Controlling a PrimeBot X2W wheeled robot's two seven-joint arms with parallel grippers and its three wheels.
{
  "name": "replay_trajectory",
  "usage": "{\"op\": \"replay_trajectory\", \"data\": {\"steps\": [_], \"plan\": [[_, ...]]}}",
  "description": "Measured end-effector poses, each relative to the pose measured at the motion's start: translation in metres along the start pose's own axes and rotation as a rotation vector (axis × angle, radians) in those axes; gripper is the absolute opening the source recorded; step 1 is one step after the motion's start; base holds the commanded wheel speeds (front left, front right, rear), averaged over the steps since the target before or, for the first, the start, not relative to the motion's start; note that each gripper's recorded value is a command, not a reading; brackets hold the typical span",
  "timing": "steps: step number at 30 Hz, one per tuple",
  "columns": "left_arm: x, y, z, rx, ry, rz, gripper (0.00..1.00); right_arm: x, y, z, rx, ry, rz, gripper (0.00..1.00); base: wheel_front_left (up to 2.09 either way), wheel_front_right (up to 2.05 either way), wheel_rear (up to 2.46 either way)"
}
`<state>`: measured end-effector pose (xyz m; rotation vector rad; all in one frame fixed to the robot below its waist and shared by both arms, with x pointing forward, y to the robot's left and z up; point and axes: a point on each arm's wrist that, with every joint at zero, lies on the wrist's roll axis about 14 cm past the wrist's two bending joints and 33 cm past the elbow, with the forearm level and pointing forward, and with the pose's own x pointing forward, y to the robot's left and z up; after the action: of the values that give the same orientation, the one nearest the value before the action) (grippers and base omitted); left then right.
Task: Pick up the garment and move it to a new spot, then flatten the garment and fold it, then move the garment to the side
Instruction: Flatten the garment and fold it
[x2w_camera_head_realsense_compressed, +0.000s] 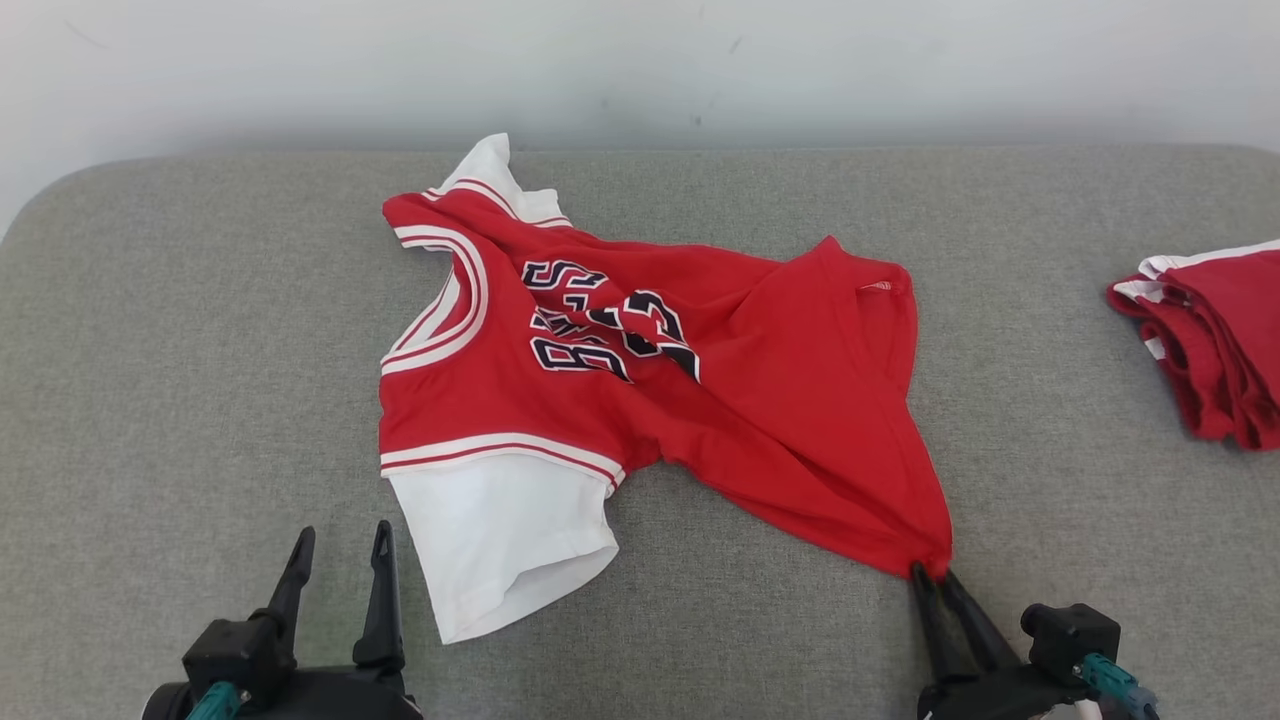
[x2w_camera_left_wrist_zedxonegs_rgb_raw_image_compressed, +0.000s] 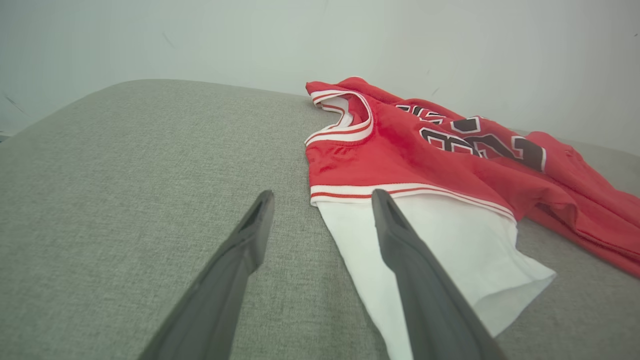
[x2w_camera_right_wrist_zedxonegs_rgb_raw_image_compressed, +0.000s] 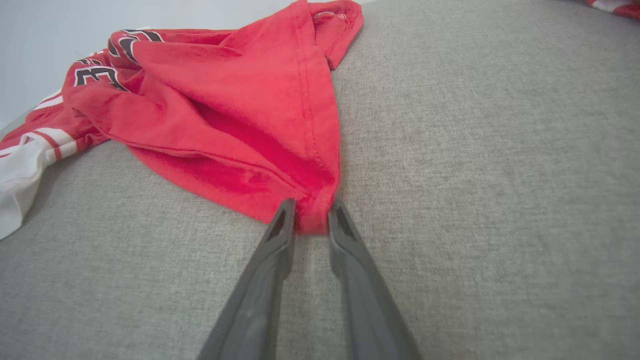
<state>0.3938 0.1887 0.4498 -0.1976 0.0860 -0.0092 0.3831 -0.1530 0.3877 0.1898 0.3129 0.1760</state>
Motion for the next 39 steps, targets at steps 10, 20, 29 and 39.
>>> {"op": "replay_trajectory", "data": {"steps": [10, 20, 29, 39], "plan": [[-0.006, -0.023, -0.017, -0.017, 0.051, -0.064, 1.0, -0.009, -0.009, 0.036, -0.083, -0.1, 0.02, 0.0, 0.0, 0.0, 0.0], [-0.025, -0.044, -0.039, -0.057, 0.124, -0.116, 1.0, -0.051, -0.032, 0.048, -0.217, -0.091, 0.068, 0.0, 0.0, 0.0, 0.0], [-0.037, -0.04, -0.043, -0.054, 0.137, -0.104, 1.0, -0.071, -0.053, 0.017, -0.156, -0.009, -0.011, 1.0, 0.0, 0.0, 0.0], [-0.041, -0.004, -0.012, 0.034, 0.035, -0.012, 1.0, -0.053, -0.02, 0.093, -0.22, -0.294, -0.041, 1.0, 0.0, 0.0, 0.0]]}}
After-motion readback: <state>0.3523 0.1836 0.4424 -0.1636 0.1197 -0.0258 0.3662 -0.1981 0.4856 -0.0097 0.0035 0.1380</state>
